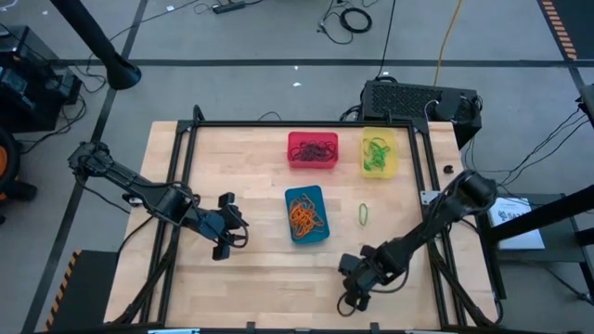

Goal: Sort rubber bands into baskets
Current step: Put the green rubber band into the yellow bin

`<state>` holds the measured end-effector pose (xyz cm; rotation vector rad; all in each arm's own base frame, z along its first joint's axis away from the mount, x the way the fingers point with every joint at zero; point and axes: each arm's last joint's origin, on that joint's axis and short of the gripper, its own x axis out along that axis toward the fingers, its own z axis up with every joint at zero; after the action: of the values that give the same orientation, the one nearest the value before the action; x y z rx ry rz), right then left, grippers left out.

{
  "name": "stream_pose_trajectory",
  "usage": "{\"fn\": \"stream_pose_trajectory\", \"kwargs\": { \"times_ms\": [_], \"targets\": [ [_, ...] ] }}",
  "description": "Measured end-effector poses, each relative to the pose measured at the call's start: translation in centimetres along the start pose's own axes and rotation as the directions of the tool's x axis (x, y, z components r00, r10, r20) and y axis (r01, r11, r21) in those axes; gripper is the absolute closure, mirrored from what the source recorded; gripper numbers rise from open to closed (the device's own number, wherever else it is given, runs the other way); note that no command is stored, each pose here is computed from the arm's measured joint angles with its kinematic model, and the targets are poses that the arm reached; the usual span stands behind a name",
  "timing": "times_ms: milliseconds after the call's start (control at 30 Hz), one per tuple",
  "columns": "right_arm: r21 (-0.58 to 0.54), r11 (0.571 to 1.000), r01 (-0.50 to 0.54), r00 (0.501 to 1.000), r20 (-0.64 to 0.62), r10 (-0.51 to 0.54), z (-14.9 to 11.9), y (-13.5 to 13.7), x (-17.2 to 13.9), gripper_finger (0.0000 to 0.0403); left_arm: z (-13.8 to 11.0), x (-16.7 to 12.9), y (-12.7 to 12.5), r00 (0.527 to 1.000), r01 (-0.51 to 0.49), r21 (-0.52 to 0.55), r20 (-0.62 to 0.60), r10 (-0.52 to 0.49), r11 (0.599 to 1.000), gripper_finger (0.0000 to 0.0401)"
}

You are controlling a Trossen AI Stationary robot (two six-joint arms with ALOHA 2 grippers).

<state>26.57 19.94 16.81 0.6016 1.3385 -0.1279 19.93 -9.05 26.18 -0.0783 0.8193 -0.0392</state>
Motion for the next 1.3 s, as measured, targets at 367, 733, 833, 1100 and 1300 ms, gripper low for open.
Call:
{"fn": "stream_pose_trajectory", "kwargs": {
  "times_ms": [367, 733, 833, 1100, 1300],
  "targets": [
    [-0.110, 0.993, 0.051, 0.998, -0.031, -0.054, -3.0, 1.1, 4.5, 0.0212, 0.0, 0.0, 0.0, 1.000, -0.002, 0.017, 0.001, 0.002, 1.000, 0.0226],
    [0.051, 0.998, 0.037, 0.997, 0.070, -0.040, -1.6, 0.5, -0.3, 0.0395, -2.3, 1.7, 0.6, 0.998, -0.025, 0.021, -0.053, 0.026, 0.999, 0.0226],
    [0.106, 0.993, 0.059, 0.986, 0.149, -0.075, -0.2, -0.8, -3.6, 0.0400, -2.5, 2.1, 0.6, 0.999, 0.006, -0.012, -0.042, -0.006, 1.000, 0.0226],
    [0.363, 0.884, 0.295, 0.912, 0.168, -0.373, 3.5, -8.6, -10.8, 0.0402, -1.6, 2.3, 1.2, 0.999, 0.032, -0.061, 0.015, -0.031, 0.998, 0.0226],
    [0.453, 0.800, 0.395, 0.856, 0.135, -0.499, 7.5, -15.5, -14.2, 0.0402, -0.9, 2.6, 2.5, 0.999, -0.001, -0.121, 0.052, 0.008, 0.993, 0.0226]
  ]
}}
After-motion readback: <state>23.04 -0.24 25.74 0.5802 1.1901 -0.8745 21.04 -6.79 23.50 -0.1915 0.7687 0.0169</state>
